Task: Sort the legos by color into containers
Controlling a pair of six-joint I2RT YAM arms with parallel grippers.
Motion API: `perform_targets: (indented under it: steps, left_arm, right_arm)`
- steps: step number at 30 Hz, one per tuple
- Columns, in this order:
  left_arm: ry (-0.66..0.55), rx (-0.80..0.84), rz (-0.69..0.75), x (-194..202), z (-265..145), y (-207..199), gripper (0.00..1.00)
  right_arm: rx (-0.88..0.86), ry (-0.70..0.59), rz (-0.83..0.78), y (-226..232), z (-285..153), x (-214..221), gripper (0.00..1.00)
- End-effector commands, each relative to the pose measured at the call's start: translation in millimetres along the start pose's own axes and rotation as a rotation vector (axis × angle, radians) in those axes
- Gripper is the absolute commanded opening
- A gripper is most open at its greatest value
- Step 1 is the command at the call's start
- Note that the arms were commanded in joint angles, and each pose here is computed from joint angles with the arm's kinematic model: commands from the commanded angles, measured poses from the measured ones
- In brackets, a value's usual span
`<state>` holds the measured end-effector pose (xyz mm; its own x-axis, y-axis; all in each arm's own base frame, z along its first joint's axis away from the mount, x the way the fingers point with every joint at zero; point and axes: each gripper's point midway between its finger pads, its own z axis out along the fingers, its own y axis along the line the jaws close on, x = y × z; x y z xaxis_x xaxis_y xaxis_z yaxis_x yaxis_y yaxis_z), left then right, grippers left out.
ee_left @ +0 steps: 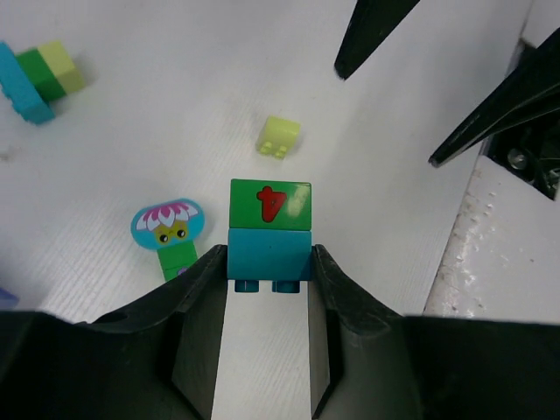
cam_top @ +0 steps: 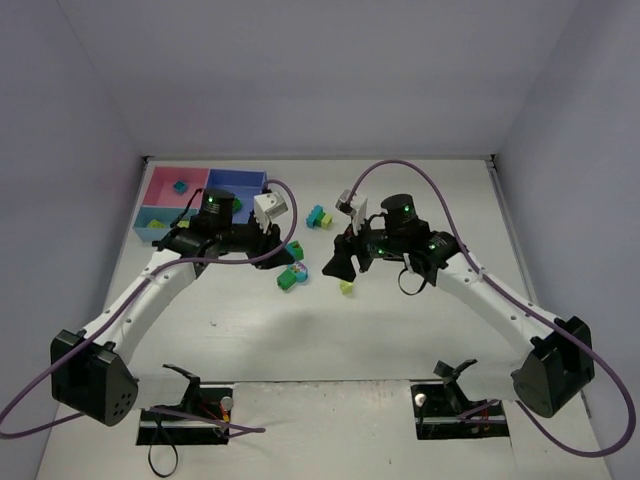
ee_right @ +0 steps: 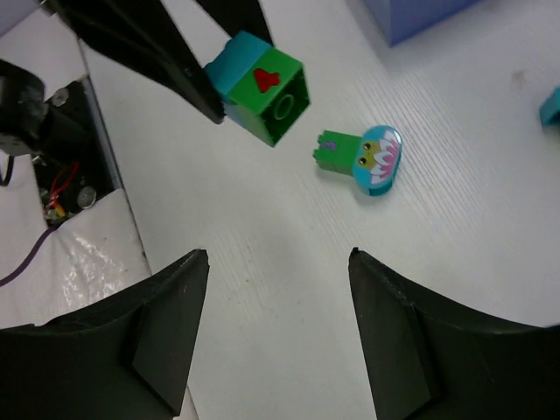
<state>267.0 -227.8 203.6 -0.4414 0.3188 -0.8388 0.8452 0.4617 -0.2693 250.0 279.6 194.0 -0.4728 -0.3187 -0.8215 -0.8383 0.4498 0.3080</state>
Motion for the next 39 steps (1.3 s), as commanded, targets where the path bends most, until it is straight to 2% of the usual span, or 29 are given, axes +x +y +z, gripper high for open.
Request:
perform_targets:
  steps: [1,6,10,14,25,39]
  left_arm:
    - [-0.085,0.163,0.198,-48.7,-23.9,-37.2,0.00]
    - [-0.080,0.285,0.240,-59.5,-36.3,-62.8,0.00]
    - [-0.080,0.292,0.268,-64.3,-43.4,-69.5,0.00]
    - [-0.072,0.301,0.272,-63.2,-44.3,-72.2,0.00]
    - [-0.069,0.313,0.272,-64.3,-43.9,-74.9,0.00]
    - [-0.084,0.349,0.247,-68.7,-41.5,-79.1,0.00]
  right_arm:
    - [-0.176,-0.120,-0.181,37.4,-19.1,-38.9,0.62]
    - [-0.252,-0.154,-0.239,51.3,-22.5,-59.6,0.62]
    - [-0.234,-0.185,-0.290,47.6,-22.4,-80.9,0.63]
    - [-0.293,-0.222,-0.340,59.0,-26.0,-103.9,0.63]
    - [-0.439,-0.206,-0.359,79.1,-18.0,-103.9,0.61]
    - [-0.475,-0.178,-0.360,85.4,-6.6,-94.3,0.59]
